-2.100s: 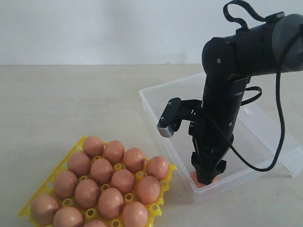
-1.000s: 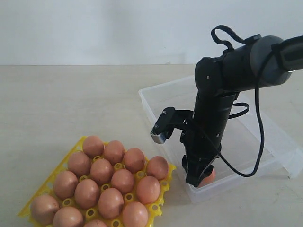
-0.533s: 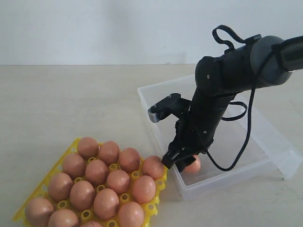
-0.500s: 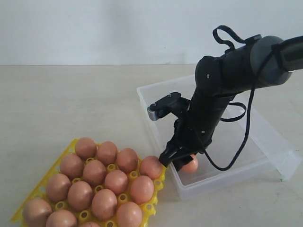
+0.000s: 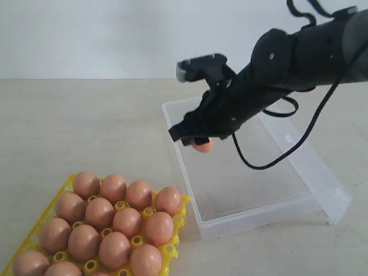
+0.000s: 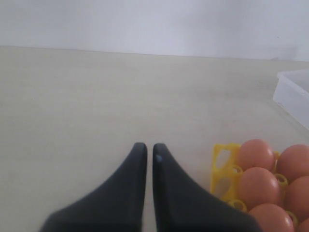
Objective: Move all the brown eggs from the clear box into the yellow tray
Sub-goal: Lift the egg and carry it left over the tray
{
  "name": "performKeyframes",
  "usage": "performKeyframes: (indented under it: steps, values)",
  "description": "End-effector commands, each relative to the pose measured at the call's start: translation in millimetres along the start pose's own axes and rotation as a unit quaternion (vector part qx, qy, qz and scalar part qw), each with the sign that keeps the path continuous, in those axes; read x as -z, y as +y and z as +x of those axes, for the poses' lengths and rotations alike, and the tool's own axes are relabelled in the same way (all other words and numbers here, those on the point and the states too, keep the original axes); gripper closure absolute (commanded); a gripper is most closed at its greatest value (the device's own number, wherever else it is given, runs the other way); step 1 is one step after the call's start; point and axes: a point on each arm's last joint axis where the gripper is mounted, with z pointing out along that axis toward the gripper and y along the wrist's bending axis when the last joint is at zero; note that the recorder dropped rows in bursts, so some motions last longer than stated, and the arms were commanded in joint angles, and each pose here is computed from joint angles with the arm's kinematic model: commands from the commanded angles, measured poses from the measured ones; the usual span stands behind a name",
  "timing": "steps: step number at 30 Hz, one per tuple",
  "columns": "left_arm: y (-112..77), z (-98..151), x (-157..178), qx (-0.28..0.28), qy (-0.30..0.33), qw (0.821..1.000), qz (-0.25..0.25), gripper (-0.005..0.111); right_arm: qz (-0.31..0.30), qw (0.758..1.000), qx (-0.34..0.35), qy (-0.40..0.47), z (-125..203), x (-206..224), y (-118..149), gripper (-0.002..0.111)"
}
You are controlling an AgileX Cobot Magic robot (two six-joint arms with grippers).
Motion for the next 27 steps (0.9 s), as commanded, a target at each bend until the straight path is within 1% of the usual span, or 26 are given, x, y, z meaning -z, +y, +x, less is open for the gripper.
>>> performKeyframes:
  steps: [1,3,5,9,11,14,17,19,21,23,24,27]
  values:
    - [0.0,0.6,-0.2,-0.002,-0.003,1.000,0.000,0.103,0.019,0.991,0.008,-0.129,-30.2,56.8,6.9,0.108]
    - [0.0,0.6,-0.2,-0.002,-0.003,1.000,0.000,0.103,0.022,0.984,0.012,-0.178,-39.0,83.2,12.1,0.108]
    - [0.0,0.6,-0.2,-0.002,-0.003,1.000,0.000,0.103,0.027,0.970,0.020,-0.242,-47.1,113.2,21.2,0.108]
    - [0.0,0.6,-0.2,-0.002,-0.003,1.000,0.000,0.103,0.034,0.925,0.038,-0.378,-47.9,162.5,46.3,0.108]
    - [0.0,0.6,-0.2,-0.002,-0.003,1.000,0.000,0.103,0.028,0.906,0.040,-0.420,-41.9,175.8,58.1,0.108]
    - [0.0,0.6,-0.2,-0.002,-0.003,1.000,0.000,0.103,-0.002,0.889,0.001,-0.459,-28.3,184.1,70.5,0.108]
    - [0.0,0.6,-0.2,-0.002,-0.003,1.000,0.000,0.103,-0.066,0.872,-0.087,-0.477,-12.1,181.3,82.1,0.108]
    - [0.0,0.6,-0.2,-0.002,-0.003,1.000,0.000,0.103,-0.118,0.859,-0.116,-0.485,-2.2,177.4,93.5,0.108]
    - [0.0,0.6,-0.2,-0.002,-0.003,1.000,0.000,0.103,-0.167,0.849,-0.100,-0.490,6.4,174.5,106.0,0.108]
    - [0.0,0.6,-0.2,-0.002,-0.003,1.000,0.000,0.103,-0.231,0.841,-0.050,-0.486,16.9,172.9,121.7,0.108]
    - [0.0,0.6,-0.2,-0.002,-0.003,1.000,0.000,0.103,-0.260,0.839,-0.011,-0.478,22.1,172.4,128.8,0.108]
    - [0.0,0.6,-0.2,-0.002,-0.003,1.000,0.000,0.103,-0.370,0.824,0.060,-0.424,39.7,171.0,149.5,0.108]
